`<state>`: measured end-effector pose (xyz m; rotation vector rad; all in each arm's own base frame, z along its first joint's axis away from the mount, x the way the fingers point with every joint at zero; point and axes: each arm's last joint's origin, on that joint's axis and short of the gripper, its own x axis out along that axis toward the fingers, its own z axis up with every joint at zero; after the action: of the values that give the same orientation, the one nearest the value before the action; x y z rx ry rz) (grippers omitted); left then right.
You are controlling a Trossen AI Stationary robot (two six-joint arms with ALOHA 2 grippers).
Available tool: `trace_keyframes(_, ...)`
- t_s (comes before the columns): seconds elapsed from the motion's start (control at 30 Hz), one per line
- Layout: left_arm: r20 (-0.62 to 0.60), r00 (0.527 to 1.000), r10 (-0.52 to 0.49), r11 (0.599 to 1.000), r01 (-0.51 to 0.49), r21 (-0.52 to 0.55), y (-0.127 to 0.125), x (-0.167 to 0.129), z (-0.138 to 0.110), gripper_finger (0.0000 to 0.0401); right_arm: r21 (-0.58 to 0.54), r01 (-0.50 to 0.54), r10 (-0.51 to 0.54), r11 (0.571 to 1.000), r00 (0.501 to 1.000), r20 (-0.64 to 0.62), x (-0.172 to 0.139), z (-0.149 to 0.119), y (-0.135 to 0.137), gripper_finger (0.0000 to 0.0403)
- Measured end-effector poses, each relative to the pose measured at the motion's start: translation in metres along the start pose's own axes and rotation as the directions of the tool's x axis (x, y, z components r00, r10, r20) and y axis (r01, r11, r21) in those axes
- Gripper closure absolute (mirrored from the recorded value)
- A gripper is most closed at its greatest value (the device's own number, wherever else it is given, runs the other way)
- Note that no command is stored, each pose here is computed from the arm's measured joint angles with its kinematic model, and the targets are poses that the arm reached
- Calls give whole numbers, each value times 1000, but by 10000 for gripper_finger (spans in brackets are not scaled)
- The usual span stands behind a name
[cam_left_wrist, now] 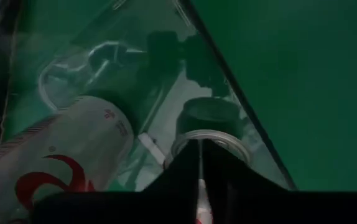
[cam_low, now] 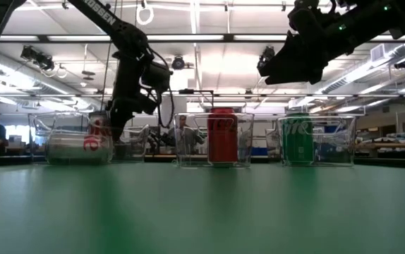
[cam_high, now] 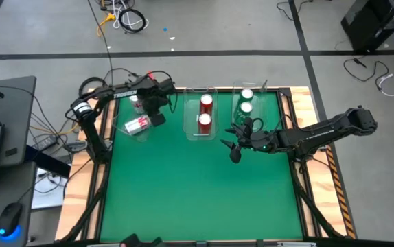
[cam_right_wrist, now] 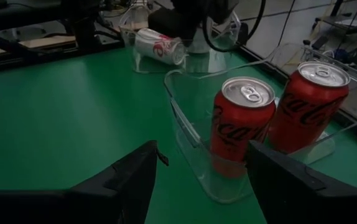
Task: Sort soda cans
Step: Put the red-silver soda can into the left transparent bin
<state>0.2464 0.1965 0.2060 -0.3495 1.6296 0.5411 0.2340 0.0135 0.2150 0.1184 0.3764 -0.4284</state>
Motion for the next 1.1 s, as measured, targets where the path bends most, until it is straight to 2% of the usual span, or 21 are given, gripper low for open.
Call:
trace_keyframes(0.13,-40,998,-41,999,41,13,5,1,-5,393,0,0,0,1000,1000,1,0,0,0,156)
trace_keyframes(0.47,-79,996,-48,999,49,21,5,0,-8,399,0,0,0,1000,1000,3,0,0,0,156)
trace_keyframes(0.6,-194,980,-46,998,54,34,3,-1,-20,400,-1,0,0,1000,1000,3,0,0,0,159)
trace_keyframes(0.77,-236,972,17,998,-1,66,1,-12,-24,400,-5,1,-1,1000,1000,3,0,0,0,159)
trace_keyframes(0.97,-152,988,39,998,-31,52,-1,-34,-24,401,-5,1,-1,1000,1000,3,0,0,0,156)
trace_keyframes(1.1,-115,993,22,1000,-20,20,-3,-23,-20,401,-6,1,-1,1000,1000,3,0,0,0,158)
